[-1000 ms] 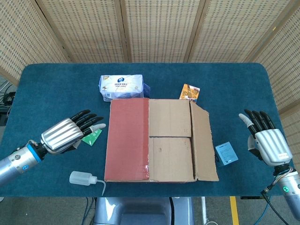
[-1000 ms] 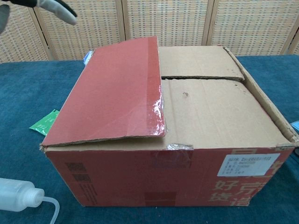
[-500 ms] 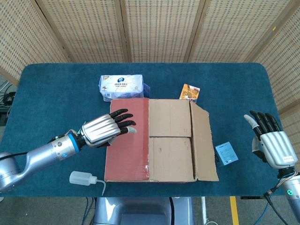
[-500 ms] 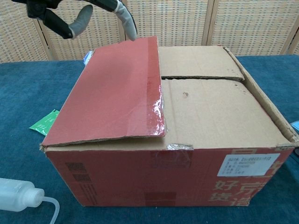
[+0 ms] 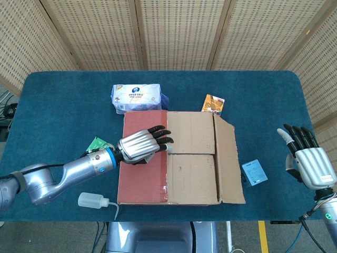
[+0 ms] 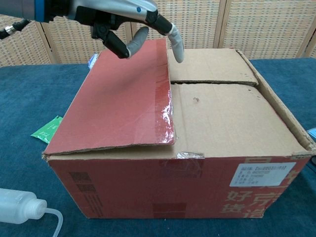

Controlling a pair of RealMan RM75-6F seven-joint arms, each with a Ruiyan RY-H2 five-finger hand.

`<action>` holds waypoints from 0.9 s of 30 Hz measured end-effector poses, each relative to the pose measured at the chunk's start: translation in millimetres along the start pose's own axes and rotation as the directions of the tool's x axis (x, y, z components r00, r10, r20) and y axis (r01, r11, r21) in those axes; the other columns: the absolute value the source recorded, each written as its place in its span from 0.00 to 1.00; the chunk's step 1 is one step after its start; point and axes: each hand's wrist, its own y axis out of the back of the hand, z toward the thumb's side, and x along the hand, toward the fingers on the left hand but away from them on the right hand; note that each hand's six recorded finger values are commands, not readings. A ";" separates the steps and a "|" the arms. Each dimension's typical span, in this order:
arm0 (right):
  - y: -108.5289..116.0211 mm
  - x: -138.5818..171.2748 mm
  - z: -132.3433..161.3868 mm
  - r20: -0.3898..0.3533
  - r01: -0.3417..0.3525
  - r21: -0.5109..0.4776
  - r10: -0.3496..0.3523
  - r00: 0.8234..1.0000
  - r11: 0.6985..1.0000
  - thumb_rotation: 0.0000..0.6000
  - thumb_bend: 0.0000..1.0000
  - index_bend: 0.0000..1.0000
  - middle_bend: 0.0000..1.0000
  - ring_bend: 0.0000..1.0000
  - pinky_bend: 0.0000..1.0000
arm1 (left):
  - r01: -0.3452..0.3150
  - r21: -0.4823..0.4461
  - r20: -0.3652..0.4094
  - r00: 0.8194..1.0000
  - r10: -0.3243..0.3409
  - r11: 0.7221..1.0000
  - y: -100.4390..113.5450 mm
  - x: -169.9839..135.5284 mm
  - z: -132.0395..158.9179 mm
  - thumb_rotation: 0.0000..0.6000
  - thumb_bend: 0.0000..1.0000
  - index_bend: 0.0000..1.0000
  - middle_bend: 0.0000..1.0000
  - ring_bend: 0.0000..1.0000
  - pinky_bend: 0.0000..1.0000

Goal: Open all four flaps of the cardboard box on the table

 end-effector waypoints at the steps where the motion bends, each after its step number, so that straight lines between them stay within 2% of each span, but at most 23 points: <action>1: -0.1 0.0 -0.6 0.002 0.000 -0.001 0.000 1.000 1.000 1.00 0.86 0.05 0.04 0.00 0.04 | 0.005 0.001 0.003 1.000 -0.005 1.000 -1.7 2.9 1.7 1.00 1.00 0.24 0.17 0.07 0.05; 13: -1.8 1.4 -7.6 0.020 -0.005 -0.015 0.005 1.000 1.000 1.00 0.86 0.05 0.04 0.00 0.04 | 0.034 0.016 0.023 0.999 -0.034 0.999 -15.6 26.3 14.7 1.00 1.00 0.27 0.19 0.09 0.05; 18: -2.2 2.2 -9.7 0.024 -0.005 -0.015 0.006 1.000 1.000 1.00 0.86 0.05 0.04 0.00 0.04 | 0.048 0.022 0.015 0.999 -0.049 0.999 -18.7 27.4 14.0 1.00 1.00 0.32 0.25 0.13 0.05; 27: -4.3 0.1 -7.1 0.015 -0.006 -0.020 0.006 1.000 1.000 1.00 0.86 0.05 0.04 0.00 0.04 | 0.037 0.031 -0.017 0.999 -0.037 0.999 -17.4 19.3 5.4 1.00 1.00 0.36 0.31 0.16 0.09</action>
